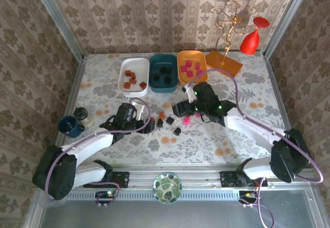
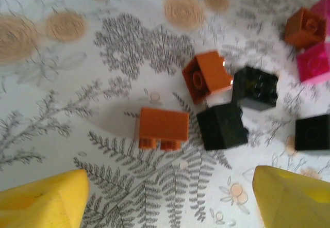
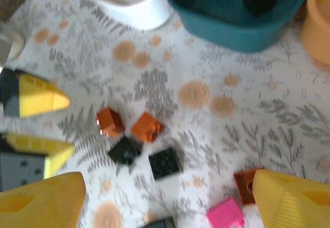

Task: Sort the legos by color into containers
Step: Pick up the lego from the center of the table, then place the lego in the container, then pick up the lego from the center of the table.

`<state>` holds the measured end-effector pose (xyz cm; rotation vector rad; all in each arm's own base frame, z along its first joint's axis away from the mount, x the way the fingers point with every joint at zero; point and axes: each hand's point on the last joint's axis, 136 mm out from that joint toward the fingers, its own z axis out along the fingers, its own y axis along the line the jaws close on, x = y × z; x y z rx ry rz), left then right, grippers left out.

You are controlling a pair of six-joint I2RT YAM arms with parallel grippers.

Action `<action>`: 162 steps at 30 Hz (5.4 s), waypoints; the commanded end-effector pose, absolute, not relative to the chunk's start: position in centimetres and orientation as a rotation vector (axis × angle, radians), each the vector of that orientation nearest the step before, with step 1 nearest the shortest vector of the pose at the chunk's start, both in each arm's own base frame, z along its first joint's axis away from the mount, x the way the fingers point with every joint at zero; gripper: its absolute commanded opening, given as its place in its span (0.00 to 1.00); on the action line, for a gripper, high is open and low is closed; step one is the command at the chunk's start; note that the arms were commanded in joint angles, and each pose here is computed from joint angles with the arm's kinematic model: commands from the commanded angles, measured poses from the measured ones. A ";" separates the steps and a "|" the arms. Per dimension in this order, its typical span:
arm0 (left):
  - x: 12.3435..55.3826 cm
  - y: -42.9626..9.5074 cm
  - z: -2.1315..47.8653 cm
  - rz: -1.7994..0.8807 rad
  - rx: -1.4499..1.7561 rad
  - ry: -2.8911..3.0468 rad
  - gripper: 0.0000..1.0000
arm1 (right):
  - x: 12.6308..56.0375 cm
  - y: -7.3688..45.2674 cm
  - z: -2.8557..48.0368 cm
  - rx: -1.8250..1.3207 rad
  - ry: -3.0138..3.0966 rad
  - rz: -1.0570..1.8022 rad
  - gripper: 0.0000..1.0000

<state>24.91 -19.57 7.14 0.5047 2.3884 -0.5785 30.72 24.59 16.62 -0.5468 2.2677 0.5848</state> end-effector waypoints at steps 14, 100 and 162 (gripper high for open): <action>27.1 -21.3 3.5 -0.485 0.670 2.504 0.67 | 27.3 25.1 13.4 -0.760 2.188 0.679 0.90; 56.1 -15.6 10.8 -0.369 0.109 2.362 0.51 | 38.2 28.7 21.6 -0.428 1.831 0.563 0.93; 26.7 -27.6 3.6 -0.423 0.640 2.442 0.33 | 26.3 20.7 14.0 -0.532 2.107 0.480 0.93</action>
